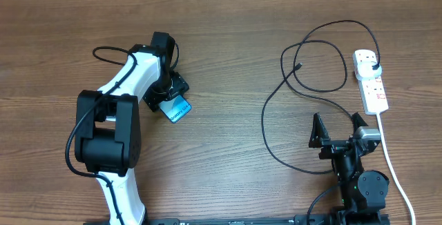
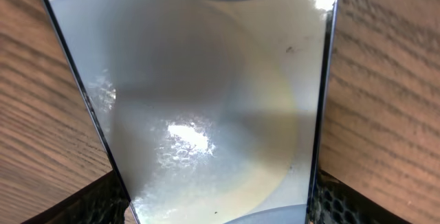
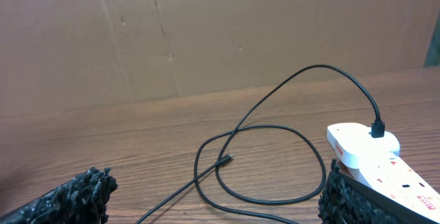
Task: Plug charger to phone and switch on socket
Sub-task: 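Lift the phone upright with the left gripper, screen facing the gripper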
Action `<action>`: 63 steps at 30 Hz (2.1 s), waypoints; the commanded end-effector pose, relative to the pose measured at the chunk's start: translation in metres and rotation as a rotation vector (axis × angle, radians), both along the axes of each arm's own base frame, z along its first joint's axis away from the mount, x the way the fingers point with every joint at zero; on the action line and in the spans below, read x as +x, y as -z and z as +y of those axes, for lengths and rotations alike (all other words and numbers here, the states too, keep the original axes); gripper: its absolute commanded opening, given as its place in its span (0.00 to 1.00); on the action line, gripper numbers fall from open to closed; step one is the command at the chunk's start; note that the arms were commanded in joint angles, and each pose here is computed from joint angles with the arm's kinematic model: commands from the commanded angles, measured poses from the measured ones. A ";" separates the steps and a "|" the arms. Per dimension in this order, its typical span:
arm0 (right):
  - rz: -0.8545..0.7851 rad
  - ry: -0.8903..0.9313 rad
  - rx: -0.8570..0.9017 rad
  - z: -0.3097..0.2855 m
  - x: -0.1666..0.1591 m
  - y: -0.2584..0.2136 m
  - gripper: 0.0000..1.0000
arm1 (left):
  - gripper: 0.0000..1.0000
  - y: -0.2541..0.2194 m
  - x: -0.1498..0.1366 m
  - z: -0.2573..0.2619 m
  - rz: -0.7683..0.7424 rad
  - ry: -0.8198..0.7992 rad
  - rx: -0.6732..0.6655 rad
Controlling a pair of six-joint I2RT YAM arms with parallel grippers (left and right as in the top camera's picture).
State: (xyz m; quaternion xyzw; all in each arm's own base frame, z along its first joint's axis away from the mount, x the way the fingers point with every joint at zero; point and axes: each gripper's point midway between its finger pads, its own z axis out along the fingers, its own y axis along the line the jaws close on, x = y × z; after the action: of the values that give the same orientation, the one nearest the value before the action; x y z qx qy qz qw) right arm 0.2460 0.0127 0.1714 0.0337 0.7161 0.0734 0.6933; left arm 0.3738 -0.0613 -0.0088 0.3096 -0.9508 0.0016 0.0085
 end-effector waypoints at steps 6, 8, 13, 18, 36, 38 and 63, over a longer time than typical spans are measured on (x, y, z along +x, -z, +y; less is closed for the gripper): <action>-0.004 -0.014 -0.004 0.003 0.000 0.002 1.00 | 0.78 0.064 -0.039 -0.026 0.151 0.255 -0.173; -0.004 -0.014 -0.004 0.003 0.000 0.002 1.00 | 0.88 0.064 -0.040 -0.026 0.152 0.254 -0.170; -0.004 -0.014 -0.004 0.003 0.000 0.002 1.00 | 1.00 0.064 -0.037 -0.025 0.144 0.252 -0.166; -0.004 -0.014 -0.004 0.003 0.000 0.002 1.00 | 1.00 0.066 -0.035 -0.014 0.141 0.198 -0.098; -0.004 -0.014 -0.004 0.003 0.000 0.002 1.00 | 1.00 0.068 -0.028 0.006 0.117 0.173 0.024; -0.004 -0.014 -0.004 0.003 0.000 0.002 1.00 | 1.00 0.068 -0.028 0.006 0.117 0.190 0.023; -0.004 -0.014 -0.004 0.003 0.000 0.002 1.00 | 0.80 0.066 -0.034 -0.010 0.142 0.186 -0.074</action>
State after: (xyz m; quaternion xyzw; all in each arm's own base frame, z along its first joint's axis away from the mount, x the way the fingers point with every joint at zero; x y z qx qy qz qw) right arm 0.2461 0.0126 0.1714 0.0335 0.7161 0.0730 0.6933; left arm 0.3899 -0.0592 -0.0080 0.2232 -0.9742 -0.0073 -0.0336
